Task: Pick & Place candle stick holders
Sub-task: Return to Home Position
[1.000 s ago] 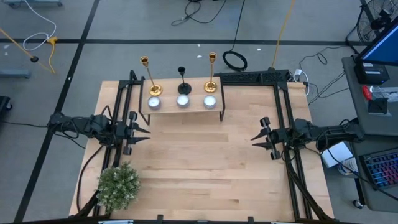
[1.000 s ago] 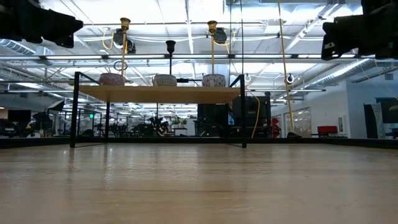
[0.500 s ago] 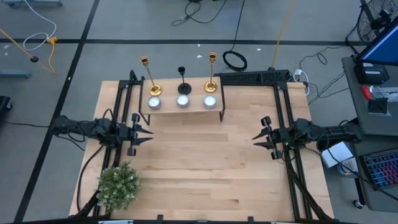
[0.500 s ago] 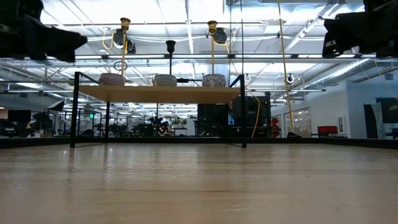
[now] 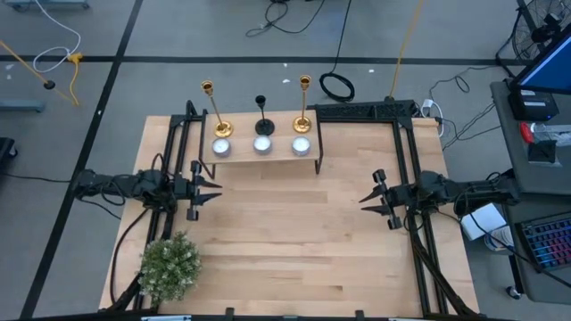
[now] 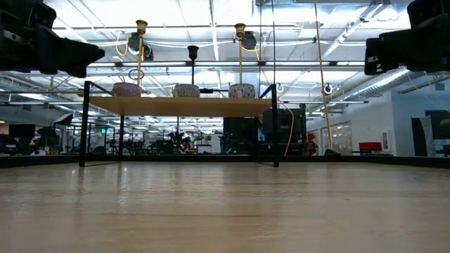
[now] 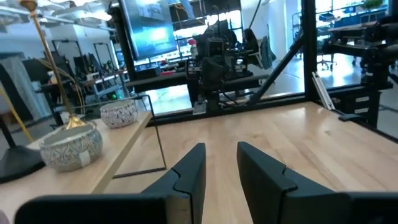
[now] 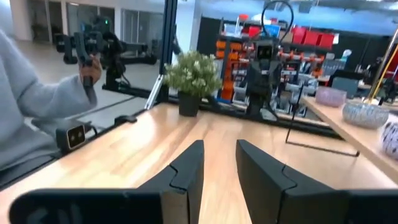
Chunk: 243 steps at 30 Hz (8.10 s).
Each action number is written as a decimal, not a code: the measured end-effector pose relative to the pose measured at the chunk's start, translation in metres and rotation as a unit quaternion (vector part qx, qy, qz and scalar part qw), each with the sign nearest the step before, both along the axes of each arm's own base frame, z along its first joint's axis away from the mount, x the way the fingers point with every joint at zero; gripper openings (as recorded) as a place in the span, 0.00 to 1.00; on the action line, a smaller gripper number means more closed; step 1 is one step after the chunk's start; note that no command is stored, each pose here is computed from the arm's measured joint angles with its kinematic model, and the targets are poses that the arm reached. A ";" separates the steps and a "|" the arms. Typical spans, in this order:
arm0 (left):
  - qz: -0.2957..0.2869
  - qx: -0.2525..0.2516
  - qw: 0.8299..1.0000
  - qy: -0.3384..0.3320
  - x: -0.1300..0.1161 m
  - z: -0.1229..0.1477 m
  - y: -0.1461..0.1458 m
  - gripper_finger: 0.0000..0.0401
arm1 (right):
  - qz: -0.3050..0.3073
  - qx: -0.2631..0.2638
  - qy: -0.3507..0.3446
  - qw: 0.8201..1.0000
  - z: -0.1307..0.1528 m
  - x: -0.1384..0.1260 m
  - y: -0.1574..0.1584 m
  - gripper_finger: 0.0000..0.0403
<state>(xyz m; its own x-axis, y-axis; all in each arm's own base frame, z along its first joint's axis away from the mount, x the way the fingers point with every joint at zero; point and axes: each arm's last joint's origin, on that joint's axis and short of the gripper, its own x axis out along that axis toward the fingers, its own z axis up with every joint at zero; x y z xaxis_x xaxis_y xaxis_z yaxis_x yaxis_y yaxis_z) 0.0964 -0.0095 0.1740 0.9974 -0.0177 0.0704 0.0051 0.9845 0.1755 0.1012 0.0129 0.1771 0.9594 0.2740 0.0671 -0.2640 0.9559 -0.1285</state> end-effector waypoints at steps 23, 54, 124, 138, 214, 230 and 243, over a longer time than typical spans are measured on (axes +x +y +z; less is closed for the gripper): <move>0.000 -0.004 1.000 0.013 0.000 -0.002 0.000 0.24 | 0.001 0.021 0.050 0.999 -0.008 0.000 0.000 0.22; 0.000 -0.004 1.000 0.013 0.000 -0.002 0.000 0.24 | 0.001 0.021 0.050 0.999 -0.008 0.000 0.000 0.22; 0.000 -0.004 1.000 0.014 0.000 -0.002 0.000 0.24 | 0.001 0.021 0.049 0.999 -0.008 0.000 0.000 0.22; 0.000 -0.003 1.000 0.014 0.000 -0.002 0.000 0.24 | 0.001 0.021 0.049 0.999 -0.008 0.000 0.000 0.22; 0.000 -0.003 1.000 0.014 0.000 -0.002 0.000 0.24 | 0.001 0.021 0.050 0.999 -0.008 0.000 0.000 0.22; 0.000 -0.003 1.000 0.014 0.000 -0.002 0.000 0.24 | 0.001 0.021 0.050 0.999 -0.008 0.000 0.000 0.22; 0.000 -0.003 1.000 0.014 0.000 -0.002 0.000 0.24 | 0.001 0.021 0.050 0.999 -0.008 0.000 0.000 0.22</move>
